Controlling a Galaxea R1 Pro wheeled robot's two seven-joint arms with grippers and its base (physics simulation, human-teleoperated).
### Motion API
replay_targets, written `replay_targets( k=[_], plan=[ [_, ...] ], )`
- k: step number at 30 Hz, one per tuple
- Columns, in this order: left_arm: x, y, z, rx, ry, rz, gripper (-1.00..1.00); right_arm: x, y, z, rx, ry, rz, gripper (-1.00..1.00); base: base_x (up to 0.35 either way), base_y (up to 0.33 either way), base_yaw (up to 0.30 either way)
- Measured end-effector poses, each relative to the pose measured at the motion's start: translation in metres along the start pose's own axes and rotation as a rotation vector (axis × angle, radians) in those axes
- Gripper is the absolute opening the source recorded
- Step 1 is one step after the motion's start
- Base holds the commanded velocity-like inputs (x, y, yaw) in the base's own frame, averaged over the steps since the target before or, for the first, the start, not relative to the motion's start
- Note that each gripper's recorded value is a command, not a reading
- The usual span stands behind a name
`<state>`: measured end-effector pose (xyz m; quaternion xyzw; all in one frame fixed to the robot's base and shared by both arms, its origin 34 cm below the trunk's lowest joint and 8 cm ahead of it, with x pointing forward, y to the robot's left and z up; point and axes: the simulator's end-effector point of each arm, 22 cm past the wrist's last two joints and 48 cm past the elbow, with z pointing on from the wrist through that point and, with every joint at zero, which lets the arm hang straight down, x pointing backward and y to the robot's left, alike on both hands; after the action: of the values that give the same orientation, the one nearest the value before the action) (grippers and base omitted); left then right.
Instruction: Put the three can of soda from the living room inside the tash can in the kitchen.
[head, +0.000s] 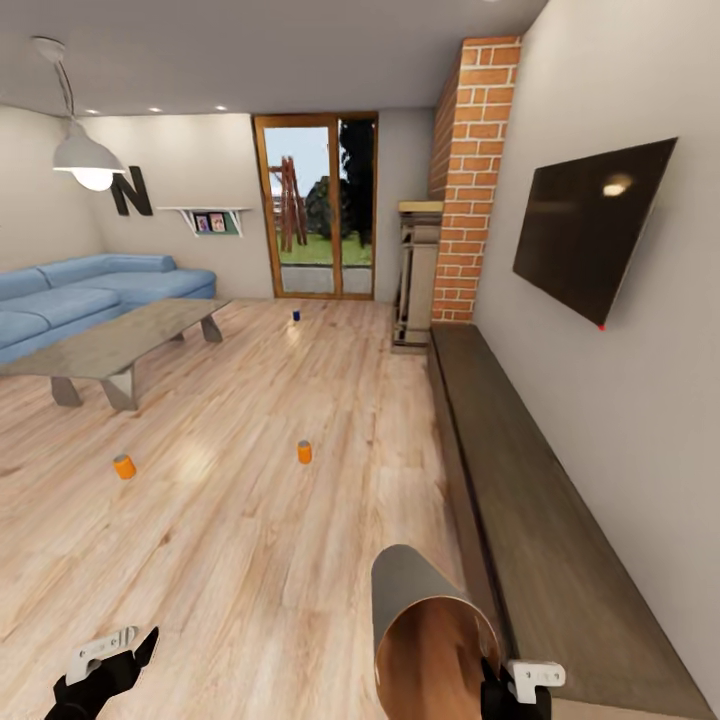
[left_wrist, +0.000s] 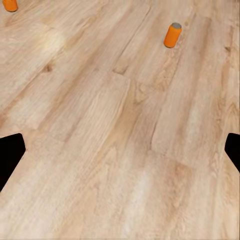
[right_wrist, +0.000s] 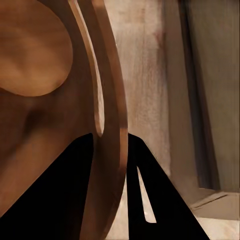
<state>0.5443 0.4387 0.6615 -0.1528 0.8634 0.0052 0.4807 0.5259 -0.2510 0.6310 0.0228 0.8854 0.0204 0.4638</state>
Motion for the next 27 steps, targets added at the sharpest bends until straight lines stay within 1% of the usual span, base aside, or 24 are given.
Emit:
replay_targets(
  k=[19,27],
  plan=[
    [0.005,0.001,0.001,-0.003,0.01,0.0,1.0,0.01,0.0,0.0,0.0,0.022,0.001,-1.0,0.25,0.201,0.22],
    [0.006,0.001,0.001,-0.004,0.013,0.0,1.0,0.011,0.0,0.0,0.0,0.025,0.001,-1.0,0.254,0.199,0.068]
  ],
)
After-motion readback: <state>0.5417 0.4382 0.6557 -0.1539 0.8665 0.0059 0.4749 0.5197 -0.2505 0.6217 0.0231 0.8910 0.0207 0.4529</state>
